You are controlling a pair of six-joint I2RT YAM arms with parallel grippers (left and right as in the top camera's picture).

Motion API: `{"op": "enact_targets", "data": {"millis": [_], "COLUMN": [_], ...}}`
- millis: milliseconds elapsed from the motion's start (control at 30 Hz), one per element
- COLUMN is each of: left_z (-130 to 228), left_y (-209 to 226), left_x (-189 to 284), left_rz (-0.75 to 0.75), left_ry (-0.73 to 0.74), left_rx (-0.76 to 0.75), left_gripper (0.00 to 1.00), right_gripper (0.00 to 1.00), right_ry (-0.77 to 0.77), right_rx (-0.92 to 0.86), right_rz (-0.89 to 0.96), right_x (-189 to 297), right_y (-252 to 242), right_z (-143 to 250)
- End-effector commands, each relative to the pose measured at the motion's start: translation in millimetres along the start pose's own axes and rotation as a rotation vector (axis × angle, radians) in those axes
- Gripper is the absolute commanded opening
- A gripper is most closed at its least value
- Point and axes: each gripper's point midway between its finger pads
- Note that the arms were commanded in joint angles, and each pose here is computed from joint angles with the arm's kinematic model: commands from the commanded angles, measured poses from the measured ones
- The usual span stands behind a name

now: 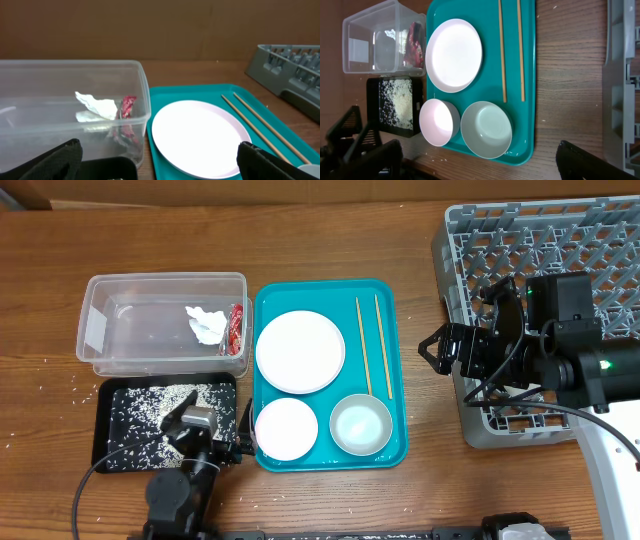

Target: Sort waste into correct bins and load items into the dishwasher

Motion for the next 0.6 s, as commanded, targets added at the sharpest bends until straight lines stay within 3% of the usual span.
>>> {"op": "enact_targets", "data": {"millis": [0, 567], "left_z": [-0.8, -1.3], "left_y": [-1.6, -1.6], "left_x": [-2.6, -3.3], "left_rz": [0.02, 0.02], "left_ry": [-0.041, -0.049], "left_rx": [-0.023, -0.024], "left_gripper": [1.0, 1.0], "right_gripper": [1.0, 1.0], "right_ry": [-0.022, -0.026], "right_rx": [0.019, 0.007], "right_rz": [-0.005, -0.026], "right_x": [5.2, 5.3], "right_y": [4.7, 8.5], "right_z": [-4.1, -5.5]}}
Point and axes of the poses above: each gripper's point midway between its finger pads, its own x axis back along the fingers, its own y axis along the line the jaws close on, z = x × y, and after that the axes turned 1 degree about x, right-handed
